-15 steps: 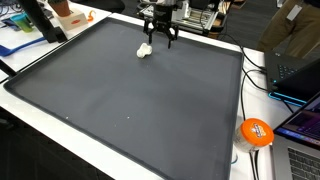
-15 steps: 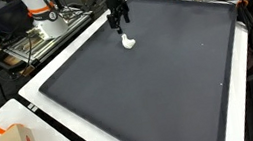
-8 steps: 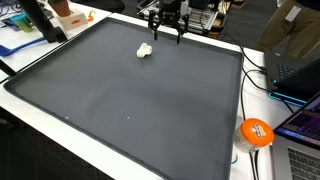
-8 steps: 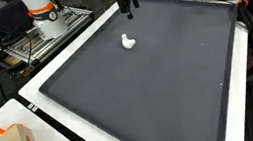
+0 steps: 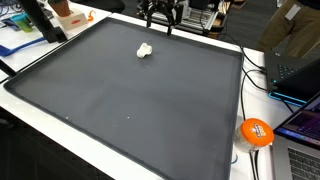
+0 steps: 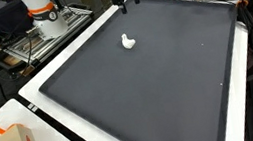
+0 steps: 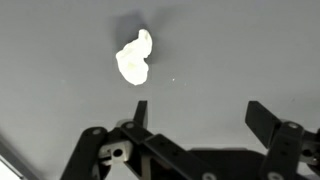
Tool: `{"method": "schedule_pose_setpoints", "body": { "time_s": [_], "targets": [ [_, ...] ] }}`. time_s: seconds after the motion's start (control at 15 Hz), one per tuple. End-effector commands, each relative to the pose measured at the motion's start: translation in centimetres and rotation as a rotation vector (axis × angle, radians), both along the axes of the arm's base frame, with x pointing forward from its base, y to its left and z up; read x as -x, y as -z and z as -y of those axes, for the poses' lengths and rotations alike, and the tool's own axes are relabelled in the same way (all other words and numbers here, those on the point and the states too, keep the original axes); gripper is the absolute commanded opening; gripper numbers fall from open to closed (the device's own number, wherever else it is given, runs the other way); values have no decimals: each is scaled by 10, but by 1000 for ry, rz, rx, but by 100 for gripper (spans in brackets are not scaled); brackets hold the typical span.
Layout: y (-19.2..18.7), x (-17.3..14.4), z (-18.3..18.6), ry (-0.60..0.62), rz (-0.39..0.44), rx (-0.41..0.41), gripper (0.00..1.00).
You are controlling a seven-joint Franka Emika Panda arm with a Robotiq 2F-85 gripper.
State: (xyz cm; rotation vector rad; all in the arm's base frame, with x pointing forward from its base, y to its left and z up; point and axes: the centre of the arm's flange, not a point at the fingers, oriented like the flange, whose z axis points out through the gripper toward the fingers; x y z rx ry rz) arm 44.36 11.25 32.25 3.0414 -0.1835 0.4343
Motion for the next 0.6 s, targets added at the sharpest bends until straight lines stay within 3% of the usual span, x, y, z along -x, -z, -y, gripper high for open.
{"method": "schedule_pose_setpoints", "body": {
  "time_s": [0.0, 0.53],
  "targets": [
    [-37, -15, -13, 145, -34, 140, 100],
    [-32, -41, 16, 432, -296, 434, 100]
  ]
}}
